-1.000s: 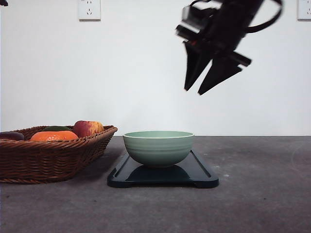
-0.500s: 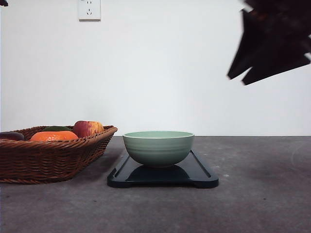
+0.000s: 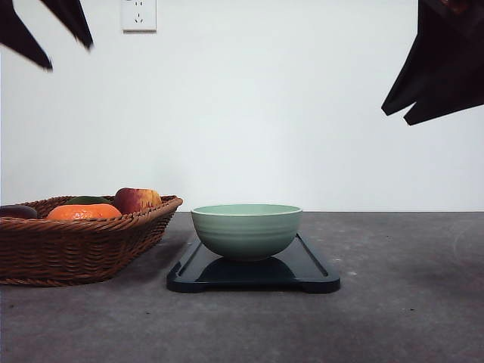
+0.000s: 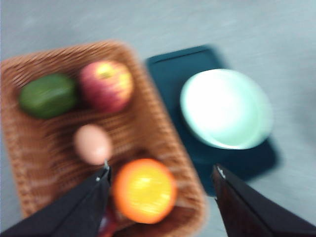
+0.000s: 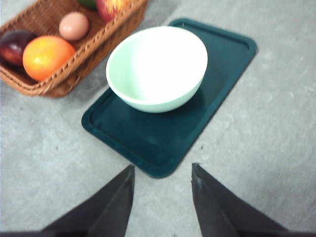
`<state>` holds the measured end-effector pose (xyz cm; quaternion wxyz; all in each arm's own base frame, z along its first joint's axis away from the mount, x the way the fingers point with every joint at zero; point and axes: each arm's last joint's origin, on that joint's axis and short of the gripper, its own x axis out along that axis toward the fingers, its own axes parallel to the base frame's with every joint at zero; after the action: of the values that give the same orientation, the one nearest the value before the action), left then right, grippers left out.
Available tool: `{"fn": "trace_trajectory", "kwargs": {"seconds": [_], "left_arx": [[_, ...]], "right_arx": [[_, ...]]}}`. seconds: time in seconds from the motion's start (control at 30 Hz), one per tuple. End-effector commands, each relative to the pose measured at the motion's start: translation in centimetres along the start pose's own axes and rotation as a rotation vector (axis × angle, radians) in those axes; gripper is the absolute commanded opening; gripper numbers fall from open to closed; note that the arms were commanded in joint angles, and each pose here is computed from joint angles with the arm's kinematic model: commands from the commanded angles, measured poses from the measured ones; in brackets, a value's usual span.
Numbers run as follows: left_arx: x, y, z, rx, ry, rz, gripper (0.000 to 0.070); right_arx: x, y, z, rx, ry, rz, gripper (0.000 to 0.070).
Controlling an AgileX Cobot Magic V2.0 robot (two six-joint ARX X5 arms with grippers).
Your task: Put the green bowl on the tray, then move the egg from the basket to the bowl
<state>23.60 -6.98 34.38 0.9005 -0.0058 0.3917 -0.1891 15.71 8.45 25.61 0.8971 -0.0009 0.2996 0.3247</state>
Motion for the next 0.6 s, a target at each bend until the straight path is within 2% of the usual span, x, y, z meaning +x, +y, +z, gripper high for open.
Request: {"fn": "trace_trajectory", "kwargs": {"seconds": [0.0,0.17,0.4,0.57], "left_arx": [[1.0,0.0,0.9,-0.057,0.007,0.036,0.0414],[5.0,0.6,1.5,-0.133,0.106,0.087,0.0414],[10.2,1.6,1.8,-0.139,0.159,0.156,0.0413],[13.3,2.3,1.5,-0.146,0.17,0.207,0.038]], "right_arx": [[0.1,0.1,0.2,-0.001,-0.007,0.004,0.0225],[0.1,0.1,0.2,-0.001,-0.008,0.005,0.0225],[0.1,0.1,0.2,-0.001,-0.008,0.005,0.0225],[0.1,0.1,0.2,0.0,-0.008,0.005,0.0225]]}}
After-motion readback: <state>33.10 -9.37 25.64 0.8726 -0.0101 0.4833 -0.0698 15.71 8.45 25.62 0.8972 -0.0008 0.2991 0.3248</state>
